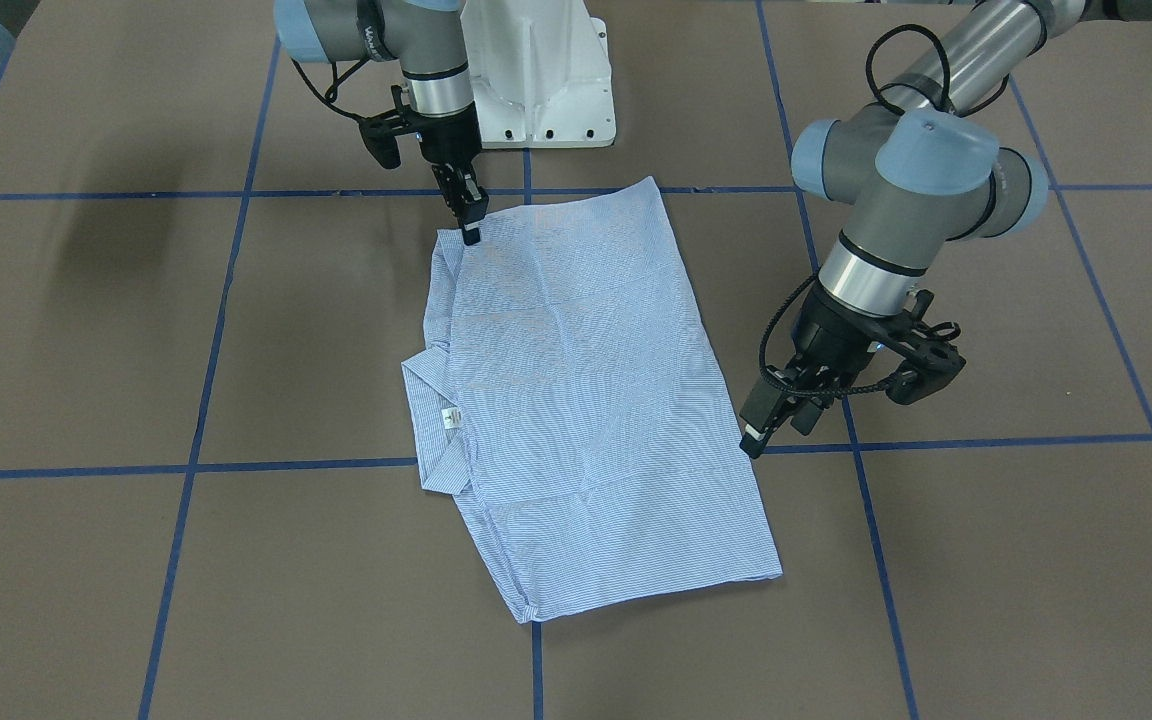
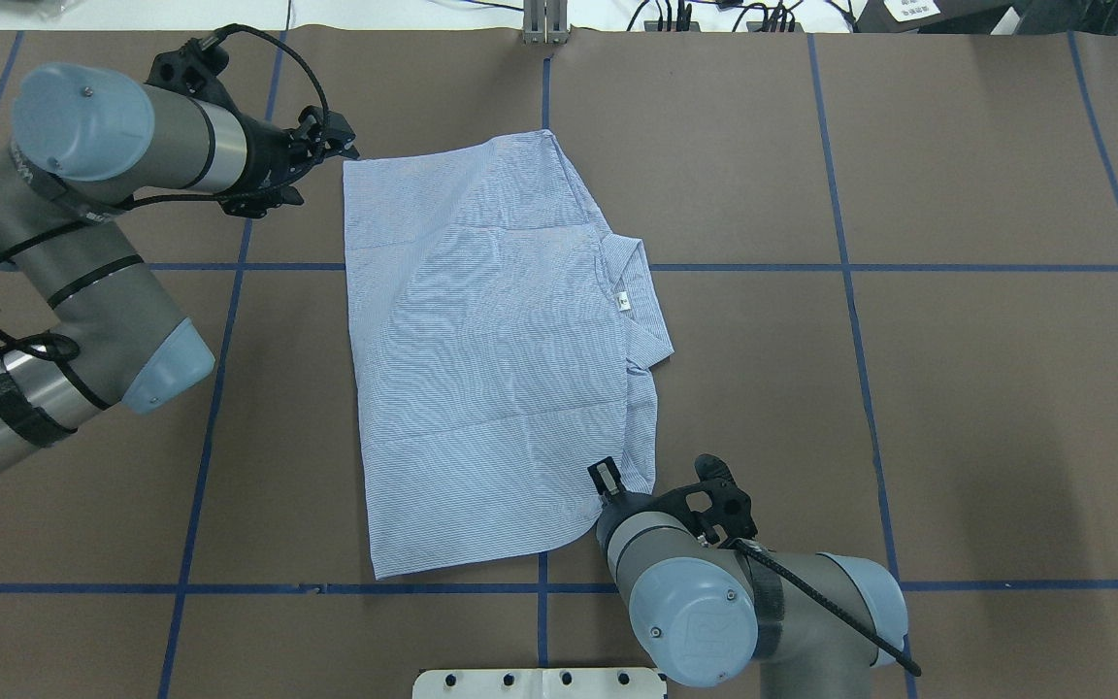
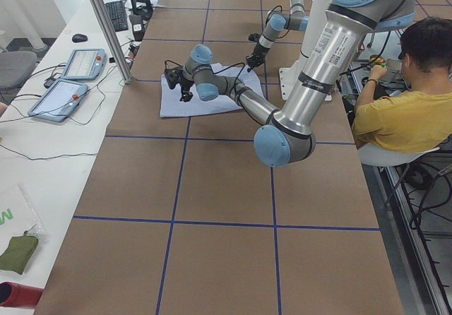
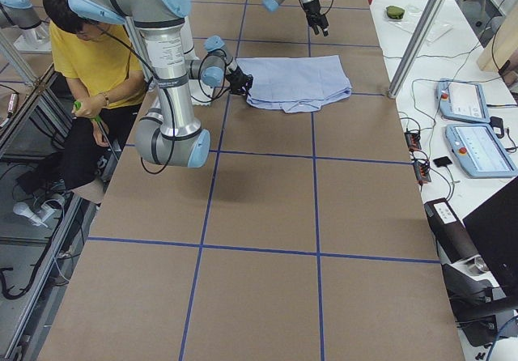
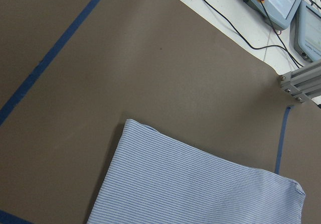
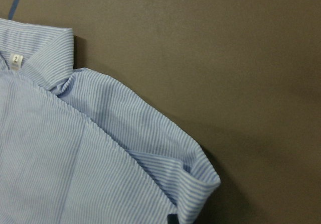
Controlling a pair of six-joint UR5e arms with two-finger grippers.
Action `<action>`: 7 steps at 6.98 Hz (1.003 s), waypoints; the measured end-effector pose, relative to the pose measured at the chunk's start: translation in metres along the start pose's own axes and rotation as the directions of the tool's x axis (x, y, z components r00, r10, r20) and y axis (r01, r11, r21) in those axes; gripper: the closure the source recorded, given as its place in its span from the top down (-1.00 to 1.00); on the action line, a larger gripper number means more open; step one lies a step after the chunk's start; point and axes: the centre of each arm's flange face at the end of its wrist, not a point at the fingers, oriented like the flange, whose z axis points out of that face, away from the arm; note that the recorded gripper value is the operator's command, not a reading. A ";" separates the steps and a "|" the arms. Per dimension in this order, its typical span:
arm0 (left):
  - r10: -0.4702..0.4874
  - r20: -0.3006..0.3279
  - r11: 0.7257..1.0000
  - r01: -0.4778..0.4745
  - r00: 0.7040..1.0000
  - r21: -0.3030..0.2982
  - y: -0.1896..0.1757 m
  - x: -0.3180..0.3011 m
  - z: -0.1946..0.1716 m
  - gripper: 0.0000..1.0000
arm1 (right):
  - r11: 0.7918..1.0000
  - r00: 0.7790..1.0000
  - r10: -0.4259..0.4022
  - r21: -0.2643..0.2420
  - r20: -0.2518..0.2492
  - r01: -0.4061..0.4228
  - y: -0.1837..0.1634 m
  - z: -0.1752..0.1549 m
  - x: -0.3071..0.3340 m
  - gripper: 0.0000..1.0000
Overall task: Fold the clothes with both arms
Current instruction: 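Move the left gripper down to the other near hem corner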
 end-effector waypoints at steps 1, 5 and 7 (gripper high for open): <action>-0.051 -0.015 0.998 0.050 0.999 -0.031 0.024 -0.009 -0.014 0.81 | 1.000 1.000 0.008 -0.008 0.003 -0.008 -0.001 -0.006 -0.001 -1.00; -0.242 0.023 0.956 0.243 0.970 -0.166 0.169 -0.067 -0.052 0.81 | 0.999 1.000 0.016 -0.032 0.006 -0.015 0.003 -0.020 0.003 -1.00; -0.290 0.069 0.938 0.298 0.955 -0.177 0.227 -0.098 -0.054 0.74 | 0.999 1.000 0.007 -0.039 -0.002 -0.007 0.009 -0.021 0.012 -1.00</action>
